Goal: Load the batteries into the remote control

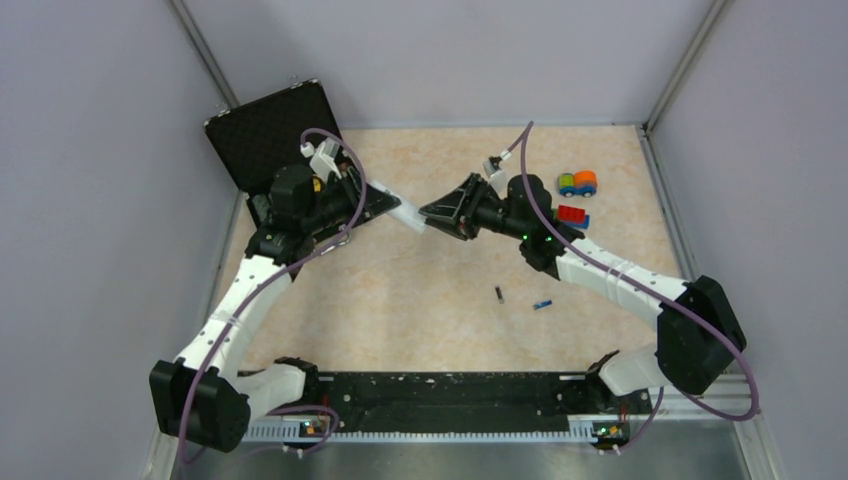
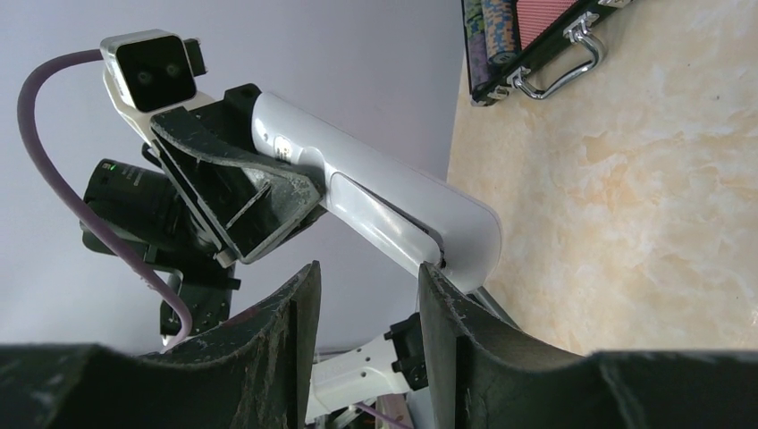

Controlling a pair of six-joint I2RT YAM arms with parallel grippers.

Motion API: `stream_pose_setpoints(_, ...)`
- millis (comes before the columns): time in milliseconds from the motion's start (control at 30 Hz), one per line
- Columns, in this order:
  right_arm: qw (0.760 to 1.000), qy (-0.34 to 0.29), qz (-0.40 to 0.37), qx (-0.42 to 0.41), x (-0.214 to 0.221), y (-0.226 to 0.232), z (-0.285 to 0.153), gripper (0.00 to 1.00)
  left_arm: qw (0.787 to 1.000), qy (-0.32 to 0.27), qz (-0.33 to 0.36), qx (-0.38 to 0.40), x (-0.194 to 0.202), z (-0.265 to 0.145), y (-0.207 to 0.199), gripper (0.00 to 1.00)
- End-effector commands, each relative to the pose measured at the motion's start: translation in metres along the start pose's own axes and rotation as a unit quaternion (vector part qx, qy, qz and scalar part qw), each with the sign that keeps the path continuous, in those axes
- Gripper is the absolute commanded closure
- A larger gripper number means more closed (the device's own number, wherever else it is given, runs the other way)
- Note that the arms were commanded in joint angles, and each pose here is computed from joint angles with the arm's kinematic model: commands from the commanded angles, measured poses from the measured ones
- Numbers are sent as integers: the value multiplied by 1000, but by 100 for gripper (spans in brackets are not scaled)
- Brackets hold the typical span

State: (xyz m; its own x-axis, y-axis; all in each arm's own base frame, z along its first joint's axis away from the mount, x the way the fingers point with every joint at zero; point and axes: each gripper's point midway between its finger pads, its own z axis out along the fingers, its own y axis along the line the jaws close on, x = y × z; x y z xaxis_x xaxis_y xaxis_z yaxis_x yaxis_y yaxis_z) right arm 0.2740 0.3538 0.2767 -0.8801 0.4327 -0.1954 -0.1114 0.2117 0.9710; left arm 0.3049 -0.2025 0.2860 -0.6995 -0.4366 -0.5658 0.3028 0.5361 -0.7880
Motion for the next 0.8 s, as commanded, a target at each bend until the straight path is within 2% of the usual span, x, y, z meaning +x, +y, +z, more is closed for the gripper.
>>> stream_pose_setpoints(0, 996, 9, -26, -86, 5, 50, -3, 57, 1000, 14, 18, -1, 11, -1, 0, 100)
stream_pose_setpoints(300, 997, 5, -23, -76, 3, 46, 0, 57, 1000, 15, 22, -17, 12, 0, 8, 100)
stream_pose_setpoints(633, 1000, 9, 4, -10, 5, -4, 18, 57, 998, 15, -7, -66, 14, 10, 34, 100)
stream_pose_setpoints(767, 1000, 9, 11, 2, 4, -19, 27, 57, 995, 35, -19, -90, 20, 18, 49, 100)
